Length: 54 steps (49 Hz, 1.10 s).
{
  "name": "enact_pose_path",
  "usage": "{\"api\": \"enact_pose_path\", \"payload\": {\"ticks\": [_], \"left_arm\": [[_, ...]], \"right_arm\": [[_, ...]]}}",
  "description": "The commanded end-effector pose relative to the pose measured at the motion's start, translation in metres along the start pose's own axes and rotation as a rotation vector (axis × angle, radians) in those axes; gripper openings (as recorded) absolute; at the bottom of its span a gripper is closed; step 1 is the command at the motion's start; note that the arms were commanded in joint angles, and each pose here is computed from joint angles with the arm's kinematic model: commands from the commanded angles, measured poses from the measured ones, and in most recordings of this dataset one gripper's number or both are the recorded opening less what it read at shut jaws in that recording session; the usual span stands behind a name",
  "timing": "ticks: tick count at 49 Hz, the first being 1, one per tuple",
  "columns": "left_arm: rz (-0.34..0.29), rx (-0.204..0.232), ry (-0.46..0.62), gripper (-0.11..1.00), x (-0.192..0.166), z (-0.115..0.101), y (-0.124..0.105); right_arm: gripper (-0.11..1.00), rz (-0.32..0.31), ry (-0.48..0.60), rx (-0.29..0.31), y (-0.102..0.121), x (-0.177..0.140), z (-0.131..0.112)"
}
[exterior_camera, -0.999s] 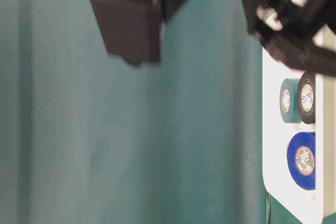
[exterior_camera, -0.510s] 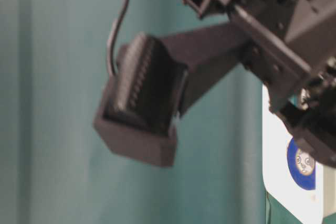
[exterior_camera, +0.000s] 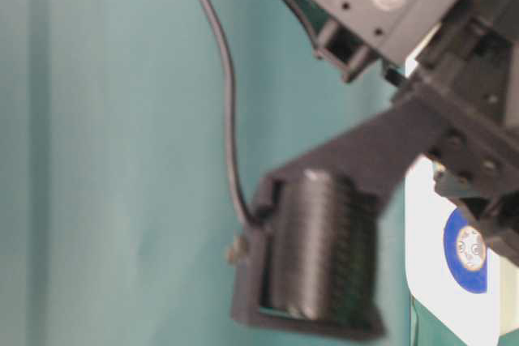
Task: Put the tape into the white case with the right arm.
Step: 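Lower the right gripper into the yellow roll's core and grip it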
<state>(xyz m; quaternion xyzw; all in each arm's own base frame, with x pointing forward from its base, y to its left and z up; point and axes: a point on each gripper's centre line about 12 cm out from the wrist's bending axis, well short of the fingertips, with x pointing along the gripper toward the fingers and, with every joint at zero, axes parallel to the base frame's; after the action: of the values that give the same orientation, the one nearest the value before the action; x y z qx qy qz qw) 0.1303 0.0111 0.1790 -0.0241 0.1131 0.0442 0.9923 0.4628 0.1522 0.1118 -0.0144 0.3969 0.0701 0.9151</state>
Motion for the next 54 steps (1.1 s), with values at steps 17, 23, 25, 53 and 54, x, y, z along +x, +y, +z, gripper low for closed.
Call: {"api": "enact_pose_path", "payload": {"ticks": [17,23,25,53,54], "left_arm": [[0.003,0.002,-0.006,0.0,0.0,0.004,0.0],[0.001,0.003,-0.008,0.0,0.0,0.004,0.0],[0.003,0.002,-0.008,0.0,0.0,0.004,0.0],[0.001,0.003,-0.008,0.0,0.0,0.004,0.0],[0.003,0.002,-0.008,0.0,0.0,0.004,0.0]], "right_arm": [[0.63,-0.001,0.002,-0.013,0.015,-0.002,0.007],[0.63,-0.012,0.014,-0.015,0.014,-0.001,0.004],[0.63,-0.014,0.016,-0.013,0.014,-0.001,0.004],[0.15,-0.014,0.021,-0.021,0.014,0.004,0.002],[0.11,-0.015,0.021,-0.02,0.014,0.003,0.003]]}}
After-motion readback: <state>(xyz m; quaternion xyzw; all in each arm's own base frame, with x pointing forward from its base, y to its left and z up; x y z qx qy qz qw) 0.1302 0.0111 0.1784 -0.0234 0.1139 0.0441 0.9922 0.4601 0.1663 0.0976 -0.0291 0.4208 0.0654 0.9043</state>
